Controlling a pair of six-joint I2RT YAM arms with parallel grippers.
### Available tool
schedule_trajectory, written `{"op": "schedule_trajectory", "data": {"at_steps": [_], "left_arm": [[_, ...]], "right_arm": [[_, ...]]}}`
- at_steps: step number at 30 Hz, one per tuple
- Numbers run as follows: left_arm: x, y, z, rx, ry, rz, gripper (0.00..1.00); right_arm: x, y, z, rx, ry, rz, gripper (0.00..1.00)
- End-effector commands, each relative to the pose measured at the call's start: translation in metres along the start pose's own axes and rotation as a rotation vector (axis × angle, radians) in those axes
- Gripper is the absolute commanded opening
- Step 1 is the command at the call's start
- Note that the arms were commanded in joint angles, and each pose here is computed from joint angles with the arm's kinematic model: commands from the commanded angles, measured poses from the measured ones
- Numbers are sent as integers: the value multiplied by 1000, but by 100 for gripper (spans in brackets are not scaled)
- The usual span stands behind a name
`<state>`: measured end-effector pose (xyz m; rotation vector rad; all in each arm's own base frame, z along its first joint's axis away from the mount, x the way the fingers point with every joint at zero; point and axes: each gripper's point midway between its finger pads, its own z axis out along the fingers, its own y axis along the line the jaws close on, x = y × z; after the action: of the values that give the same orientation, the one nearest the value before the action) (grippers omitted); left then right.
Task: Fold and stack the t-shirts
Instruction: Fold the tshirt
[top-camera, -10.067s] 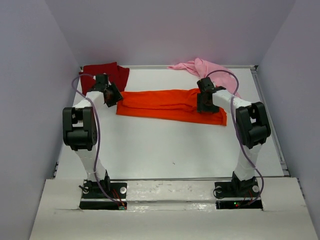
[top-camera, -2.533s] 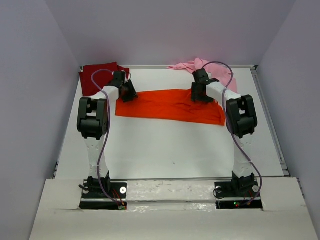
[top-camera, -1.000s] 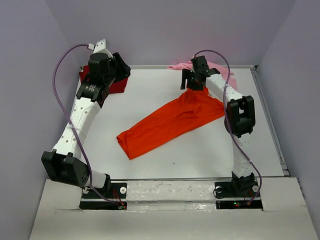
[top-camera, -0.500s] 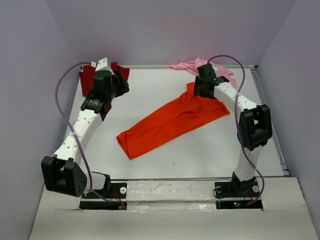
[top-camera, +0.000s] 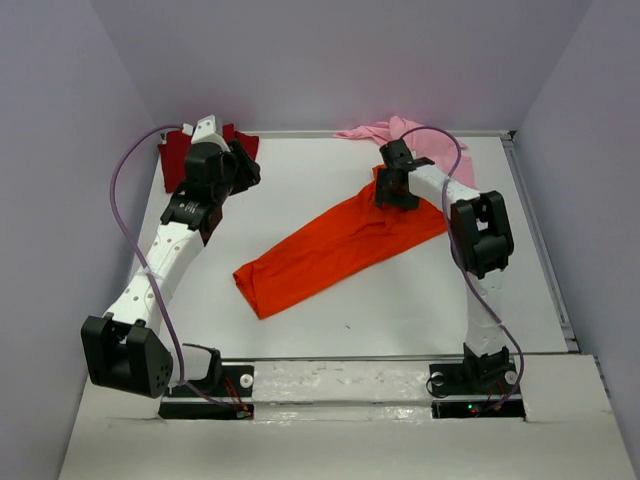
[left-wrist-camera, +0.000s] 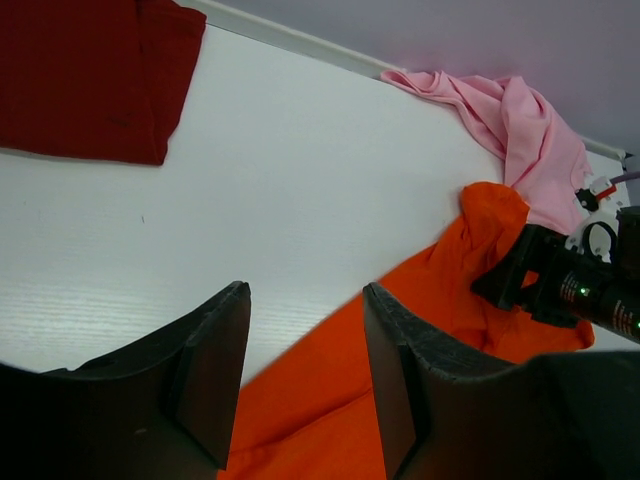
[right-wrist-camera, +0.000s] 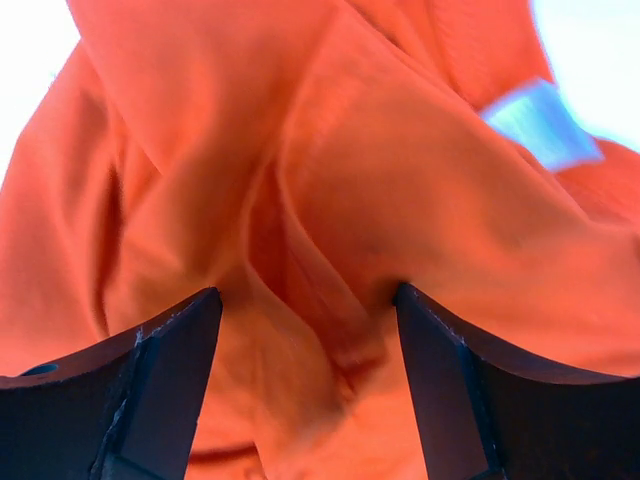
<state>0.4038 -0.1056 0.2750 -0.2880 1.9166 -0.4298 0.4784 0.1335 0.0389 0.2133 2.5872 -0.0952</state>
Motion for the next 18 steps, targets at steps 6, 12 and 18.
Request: {"op": "schedule_trajectory", "data": {"at_steps": [6,12,18], "left_arm": [[-17,-8,-5,35,-59,8,58],[-17,-6,-4,25,-60,15,58],[-16,-7,-3,33,-50,19,58]], "right_arm": [[-5,58,27,-216,121,-86,76],[-26,102,25,-410,134,-100,76],[-39,149,20,-660,114,-128,77]]}}
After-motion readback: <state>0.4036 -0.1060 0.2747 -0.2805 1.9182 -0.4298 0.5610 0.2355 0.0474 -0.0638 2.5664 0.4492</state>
